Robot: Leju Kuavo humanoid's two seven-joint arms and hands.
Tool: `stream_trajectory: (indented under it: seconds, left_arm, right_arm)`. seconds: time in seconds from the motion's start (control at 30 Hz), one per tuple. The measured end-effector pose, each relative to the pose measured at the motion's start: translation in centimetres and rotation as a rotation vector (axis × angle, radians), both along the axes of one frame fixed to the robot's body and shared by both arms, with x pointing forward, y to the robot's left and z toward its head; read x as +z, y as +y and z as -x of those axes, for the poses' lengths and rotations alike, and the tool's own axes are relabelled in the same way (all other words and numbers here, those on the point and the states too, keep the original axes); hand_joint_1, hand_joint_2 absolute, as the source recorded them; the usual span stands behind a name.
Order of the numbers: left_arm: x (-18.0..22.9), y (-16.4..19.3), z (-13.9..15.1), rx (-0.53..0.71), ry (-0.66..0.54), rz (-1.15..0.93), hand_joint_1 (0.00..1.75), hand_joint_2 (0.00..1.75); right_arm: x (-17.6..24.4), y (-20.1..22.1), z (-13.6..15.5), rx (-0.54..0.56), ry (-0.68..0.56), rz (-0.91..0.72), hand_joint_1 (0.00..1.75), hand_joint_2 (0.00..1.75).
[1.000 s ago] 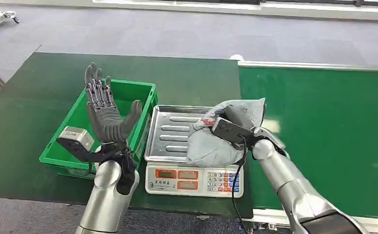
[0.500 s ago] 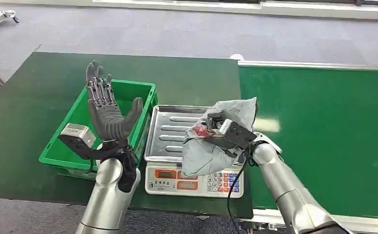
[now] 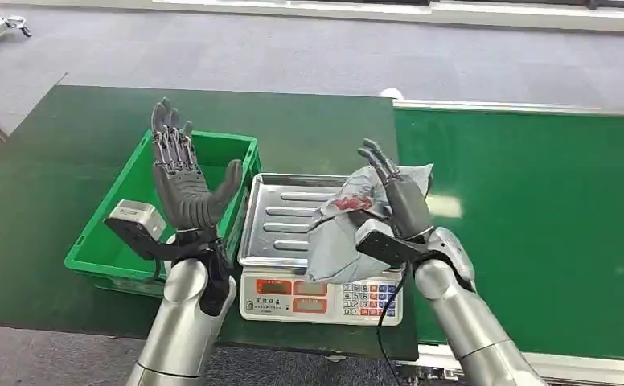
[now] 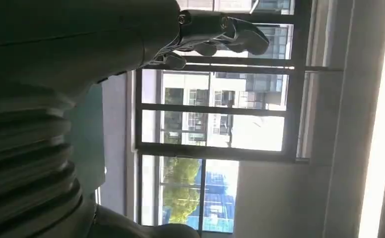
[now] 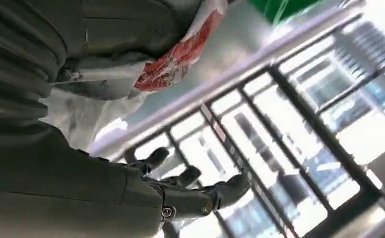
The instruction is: Moved the parcel from conveyor to table for the left to box.
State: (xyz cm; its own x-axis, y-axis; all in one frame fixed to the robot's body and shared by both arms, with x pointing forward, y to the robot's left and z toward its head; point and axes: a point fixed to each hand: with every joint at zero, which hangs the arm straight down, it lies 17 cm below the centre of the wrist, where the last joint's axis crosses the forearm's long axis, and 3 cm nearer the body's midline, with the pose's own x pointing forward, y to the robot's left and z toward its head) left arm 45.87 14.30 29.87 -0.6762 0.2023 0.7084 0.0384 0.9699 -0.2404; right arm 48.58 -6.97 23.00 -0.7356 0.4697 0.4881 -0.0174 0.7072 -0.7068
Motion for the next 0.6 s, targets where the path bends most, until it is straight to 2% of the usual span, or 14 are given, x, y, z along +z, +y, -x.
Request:
stream_trajectory:
  seconds: [0.03, 0.13, 0.17, 0.23, 0.3, 0.37, 0.5, 0.6]
  left_arm:
    - [0.0, 0.0, -0.1, -0.001, 0.001, 0.000, 0.00, 1.75]
    - [0.0, -0.2, -0.1, -0.004, 0.002, 0.000, 0.00, 1.75]
    - [0.0, -0.2, -0.2, -0.004, 0.003, 0.000, 0.00, 1.75]
    - [-0.1, -0.3, -0.2, -0.004, 0.006, -0.001, 0.00, 1.75]
    - [-0.2, -0.4, -0.2, -0.006, 0.010, -0.003, 0.00, 1.75]
    - [-0.4, -0.5, -0.3, -0.007, 0.013, -0.004, 0.00, 1.75]
    - [-0.5, -0.6, -0.3, -0.009, 0.017, -0.005, 0.00, 1.75]
    - [-0.6, -0.7, -0.4, -0.011, 0.018, -0.007, 0.00, 1.75]
  right_arm:
    - [0.2, -0.4, -0.1, -0.055, -0.044, 0.034, 0.00, 0.00]
    - [0.5, -1.4, -0.5, -0.179, -0.126, 0.105, 0.00, 0.00]
    - [0.7, -1.7, -0.7, -0.218, -0.153, 0.129, 0.00, 1.75]
    - [1.6, -2.8, -0.8, -0.340, -0.260, 0.197, 0.00, 1.75]
    - [2.5, -3.3, -0.1, -0.401, -0.354, 0.240, 0.00, 1.75]
    - [3.3, -3.7, 0.6, -0.419, -0.405, 0.247, 0.00, 1.75]
    - [3.8, -4.4, 0.9, -0.440, -0.416, 0.235, 0.00, 1.75]
    - [4.2, -4.3, 1.6, -0.411, -0.443, 0.219, 0.00, 1.75]
